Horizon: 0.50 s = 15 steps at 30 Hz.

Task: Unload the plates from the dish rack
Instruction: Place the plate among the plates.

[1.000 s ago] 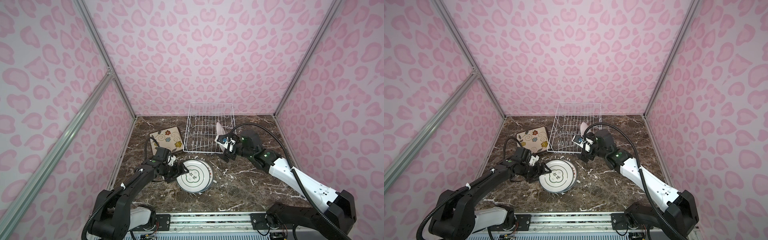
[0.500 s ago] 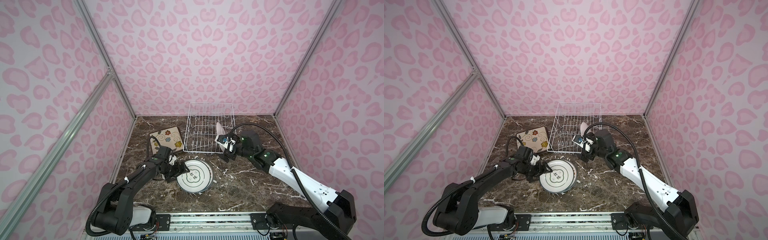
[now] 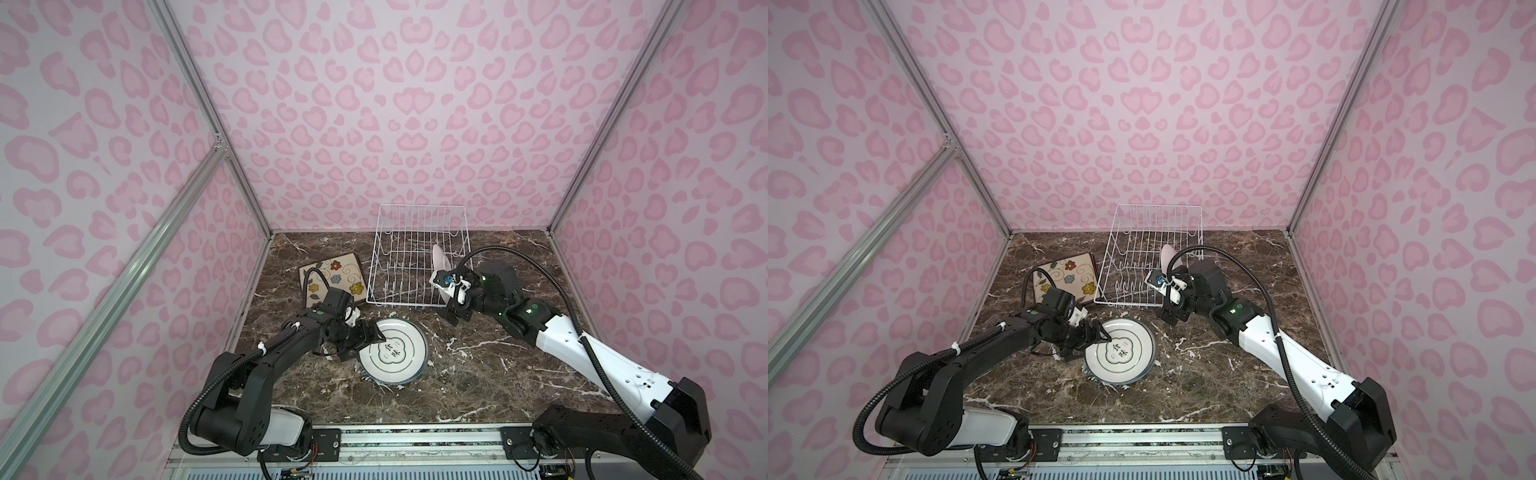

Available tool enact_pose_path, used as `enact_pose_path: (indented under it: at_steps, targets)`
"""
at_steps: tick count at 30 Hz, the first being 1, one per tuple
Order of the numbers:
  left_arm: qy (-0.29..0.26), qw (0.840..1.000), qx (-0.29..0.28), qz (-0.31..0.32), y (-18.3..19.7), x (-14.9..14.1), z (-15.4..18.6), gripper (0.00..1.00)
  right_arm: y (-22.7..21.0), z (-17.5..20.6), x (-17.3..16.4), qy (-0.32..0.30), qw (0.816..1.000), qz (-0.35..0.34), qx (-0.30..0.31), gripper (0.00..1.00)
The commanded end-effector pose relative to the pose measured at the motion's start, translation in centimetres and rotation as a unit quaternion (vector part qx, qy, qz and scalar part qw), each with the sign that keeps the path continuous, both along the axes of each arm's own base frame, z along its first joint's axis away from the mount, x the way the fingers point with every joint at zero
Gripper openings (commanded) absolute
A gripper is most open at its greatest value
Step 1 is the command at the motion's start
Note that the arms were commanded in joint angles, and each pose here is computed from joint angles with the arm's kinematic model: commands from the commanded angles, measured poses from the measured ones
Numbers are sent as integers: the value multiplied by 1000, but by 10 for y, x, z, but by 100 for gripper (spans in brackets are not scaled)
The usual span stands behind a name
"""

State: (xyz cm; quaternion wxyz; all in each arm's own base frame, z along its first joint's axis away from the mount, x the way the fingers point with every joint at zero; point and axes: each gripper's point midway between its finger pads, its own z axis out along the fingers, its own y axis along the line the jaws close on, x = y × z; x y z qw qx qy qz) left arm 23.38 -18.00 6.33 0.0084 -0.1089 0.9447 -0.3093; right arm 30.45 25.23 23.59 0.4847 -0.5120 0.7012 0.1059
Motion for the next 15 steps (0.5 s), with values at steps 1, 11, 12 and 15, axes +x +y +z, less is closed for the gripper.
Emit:
enact_pose_path:
  at_steps: [1,11,12,15]
  targets:
    - [-4,1000,9,-10,0,2,2,92,0,3,3,-5,1000,-6,4,99]
    - [-4,999,47,-17,11,1,5,93,-1,2,3,-6,1000,-7,4,99]
    - [-5,999,51,-17,13,0,7,93,0,3,3,-7,1000,-7,4,99]
    - [-15,998,67,-18,18,2,13,94,0,5,4,-10,1000,-8,7,99]
